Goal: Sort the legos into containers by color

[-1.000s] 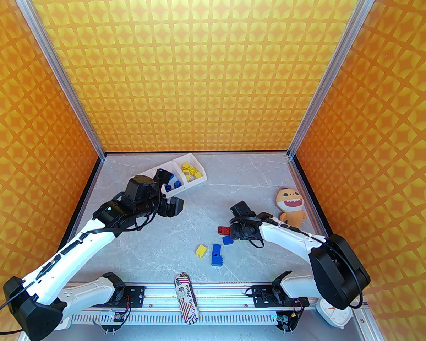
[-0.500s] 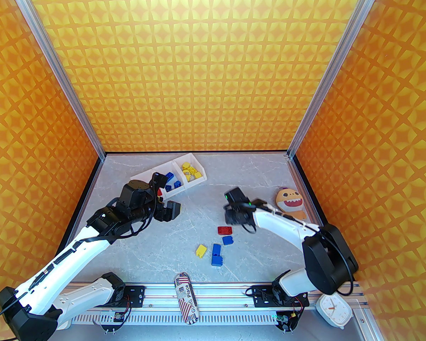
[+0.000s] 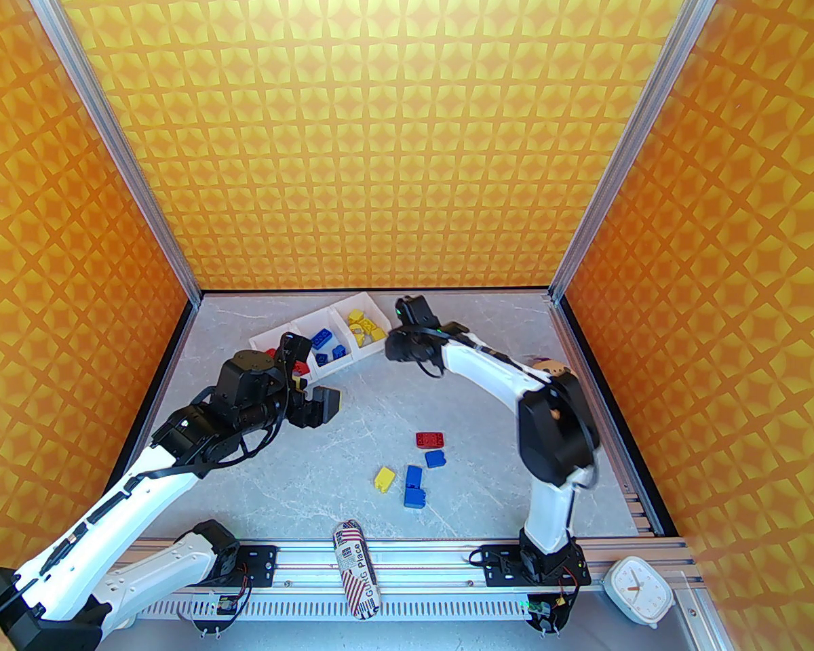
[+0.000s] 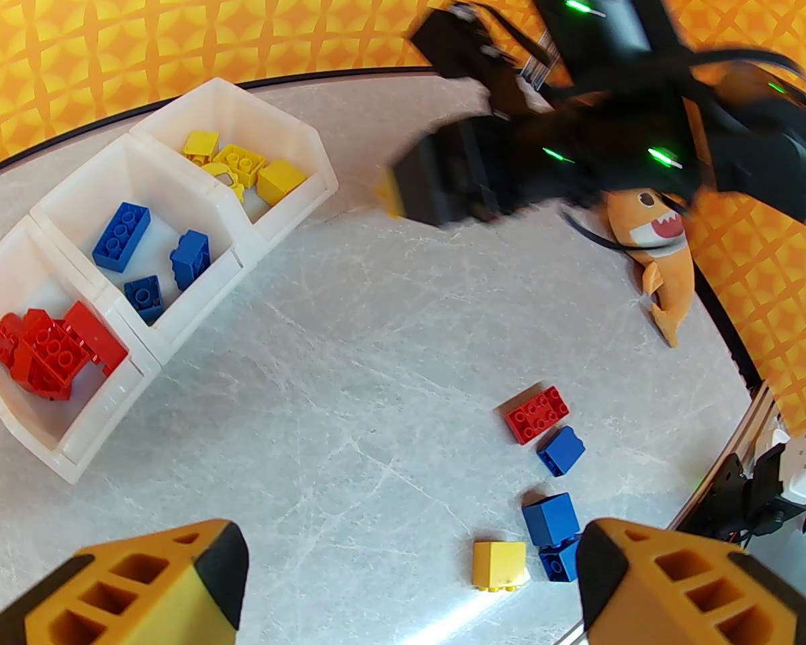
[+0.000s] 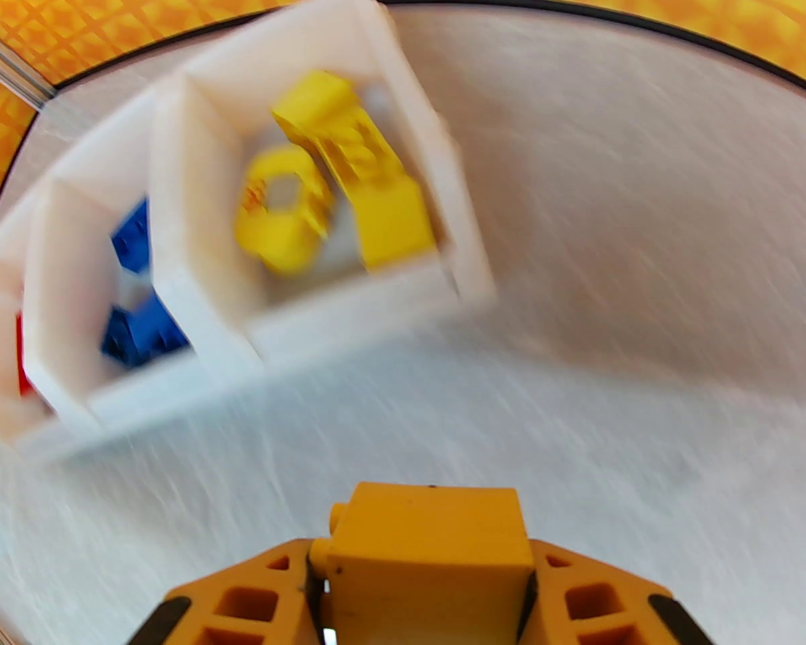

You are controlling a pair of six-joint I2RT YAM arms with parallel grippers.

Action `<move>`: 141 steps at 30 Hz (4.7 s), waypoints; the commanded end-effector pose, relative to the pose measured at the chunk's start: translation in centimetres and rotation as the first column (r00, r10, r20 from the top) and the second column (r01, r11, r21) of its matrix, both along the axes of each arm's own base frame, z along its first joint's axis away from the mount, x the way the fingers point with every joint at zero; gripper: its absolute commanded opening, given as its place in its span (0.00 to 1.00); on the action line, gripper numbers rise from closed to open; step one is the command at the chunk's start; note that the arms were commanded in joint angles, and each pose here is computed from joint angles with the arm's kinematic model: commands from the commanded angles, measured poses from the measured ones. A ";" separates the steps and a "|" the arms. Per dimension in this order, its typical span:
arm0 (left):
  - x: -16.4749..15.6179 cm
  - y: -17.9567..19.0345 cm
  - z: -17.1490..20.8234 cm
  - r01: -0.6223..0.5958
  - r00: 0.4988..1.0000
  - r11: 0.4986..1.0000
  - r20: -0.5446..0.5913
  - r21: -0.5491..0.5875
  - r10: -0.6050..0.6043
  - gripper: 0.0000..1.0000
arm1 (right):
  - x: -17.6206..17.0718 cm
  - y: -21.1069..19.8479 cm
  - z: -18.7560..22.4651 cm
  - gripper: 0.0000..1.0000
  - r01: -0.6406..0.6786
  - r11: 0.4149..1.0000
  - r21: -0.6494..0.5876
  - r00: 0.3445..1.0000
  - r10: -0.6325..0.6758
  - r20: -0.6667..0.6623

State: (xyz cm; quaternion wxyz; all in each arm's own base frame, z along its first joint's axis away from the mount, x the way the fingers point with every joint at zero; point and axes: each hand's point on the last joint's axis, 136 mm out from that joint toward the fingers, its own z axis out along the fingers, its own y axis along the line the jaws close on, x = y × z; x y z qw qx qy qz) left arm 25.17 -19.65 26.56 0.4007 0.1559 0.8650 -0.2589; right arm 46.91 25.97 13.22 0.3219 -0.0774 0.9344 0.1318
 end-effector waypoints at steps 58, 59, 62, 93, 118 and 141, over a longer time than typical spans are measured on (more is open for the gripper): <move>-3.7 -3.1 -6.3 0.065 0.977 0.995 -0.198 -0.081 -0.080 0.85 | -10.7 -3.4 2.6 0.62 -0.150 0.988 -0.017 0.985 0.151 0.083; -3.8 -3.4 -7.2 0.060 0.972 0.995 -0.221 -0.084 -0.078 0.85 | -11.4 -3.9 2.2 0.62 -0.143 0.990 -0.017 0.987 0.143 0.072; -4.4 -4.3 -9.4 0.063 0.959 0.994 -0.272 -0.085 -0.084 0.84 | -13.4 -5.2 0.9 0.62 -0.123 0.992 -0.019 0.992 0.124 0.035; -1.0 -20.1 -16.7 0.341 0.887 0.916 -0.396 0.211 -0.239 0.83 | -17.8 -20.1 -0.9 0.74 0.369 0.925 -0.092 0.929 -0.368 0.026; 0.4 -23.3 -21.9 0.437 0.872 0.822 -0.398 0.366 -0.287 0.82 | -18.7 -20.6 -0.2 0.76 0.370 0.926 -0.077 0.929 -0.369 0.034; 2.6 -21.2 -24.9 0.355 0.888 0.828 -0.434 0.435 -0.152 0.66 | -19.1 -21.0 0.4 0.76 0.376 0.923 -0.086 0.927 -0.373 0.044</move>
